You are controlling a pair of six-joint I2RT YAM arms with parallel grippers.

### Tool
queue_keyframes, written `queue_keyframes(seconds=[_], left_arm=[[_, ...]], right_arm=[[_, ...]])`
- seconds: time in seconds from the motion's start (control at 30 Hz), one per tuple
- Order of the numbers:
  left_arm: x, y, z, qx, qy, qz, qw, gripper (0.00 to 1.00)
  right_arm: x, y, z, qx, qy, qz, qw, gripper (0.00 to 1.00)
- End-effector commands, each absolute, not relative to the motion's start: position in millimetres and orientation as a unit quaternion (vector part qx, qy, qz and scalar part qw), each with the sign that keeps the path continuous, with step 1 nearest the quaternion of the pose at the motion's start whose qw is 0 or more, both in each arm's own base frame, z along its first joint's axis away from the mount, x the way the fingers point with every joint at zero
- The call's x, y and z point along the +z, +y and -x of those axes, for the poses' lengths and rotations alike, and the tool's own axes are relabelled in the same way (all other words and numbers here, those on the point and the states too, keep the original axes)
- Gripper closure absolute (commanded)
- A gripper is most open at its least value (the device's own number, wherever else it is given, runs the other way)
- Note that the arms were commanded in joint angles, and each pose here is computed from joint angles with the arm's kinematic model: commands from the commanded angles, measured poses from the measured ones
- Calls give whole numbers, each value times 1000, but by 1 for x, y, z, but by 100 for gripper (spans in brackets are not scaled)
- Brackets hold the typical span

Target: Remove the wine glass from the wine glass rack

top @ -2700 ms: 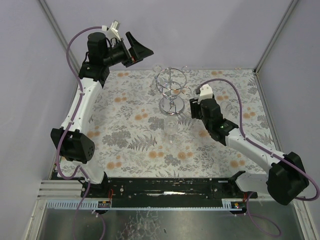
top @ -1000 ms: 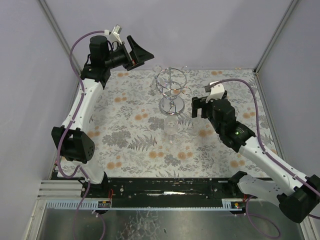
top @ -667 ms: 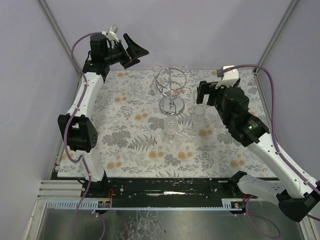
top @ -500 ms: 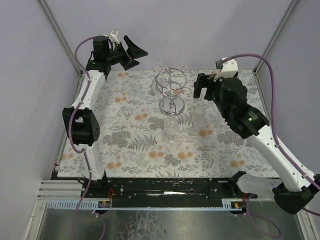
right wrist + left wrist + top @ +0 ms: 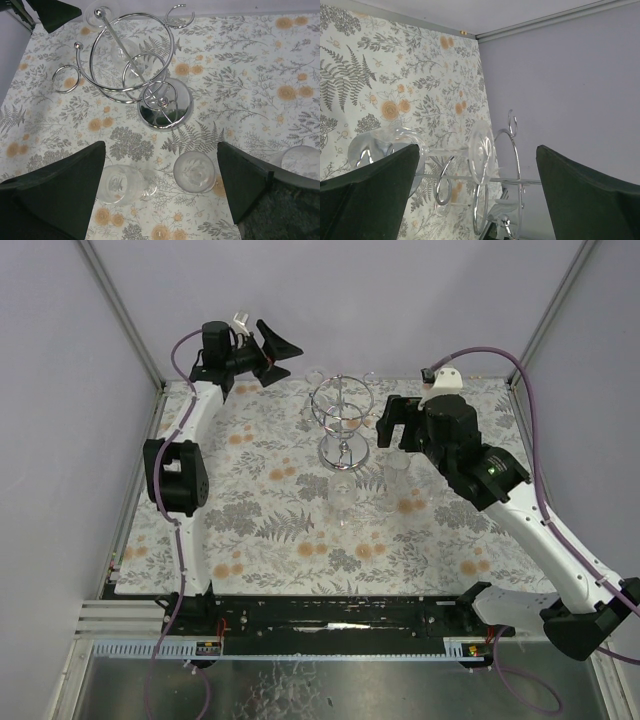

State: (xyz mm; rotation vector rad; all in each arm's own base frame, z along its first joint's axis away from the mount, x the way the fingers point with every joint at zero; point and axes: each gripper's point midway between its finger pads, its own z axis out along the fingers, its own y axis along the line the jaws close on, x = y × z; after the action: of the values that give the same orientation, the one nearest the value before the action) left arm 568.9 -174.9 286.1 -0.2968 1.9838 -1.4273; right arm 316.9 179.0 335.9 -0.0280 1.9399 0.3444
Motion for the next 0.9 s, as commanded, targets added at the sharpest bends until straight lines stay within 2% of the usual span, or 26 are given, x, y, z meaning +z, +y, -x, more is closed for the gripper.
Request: queue_keyframes(seconds=[0.0,0.37,0.6,0.87], left_arm=[[306,-179,-576,-580,732,91,346,2],[299,-191,-578,-603,724,85,324,32],[289,-193,-571,-602,731,85,311,35],[287,-207,-563,-607,734,71,295,46]], right_arm=[[362,177,-308,173,806,-12,566,1],[360,188,-315,180,811,-7,556,1],[360,190,-316,184,811,-5,556,1],[360,187,-313,184,810,-7,557,1]])
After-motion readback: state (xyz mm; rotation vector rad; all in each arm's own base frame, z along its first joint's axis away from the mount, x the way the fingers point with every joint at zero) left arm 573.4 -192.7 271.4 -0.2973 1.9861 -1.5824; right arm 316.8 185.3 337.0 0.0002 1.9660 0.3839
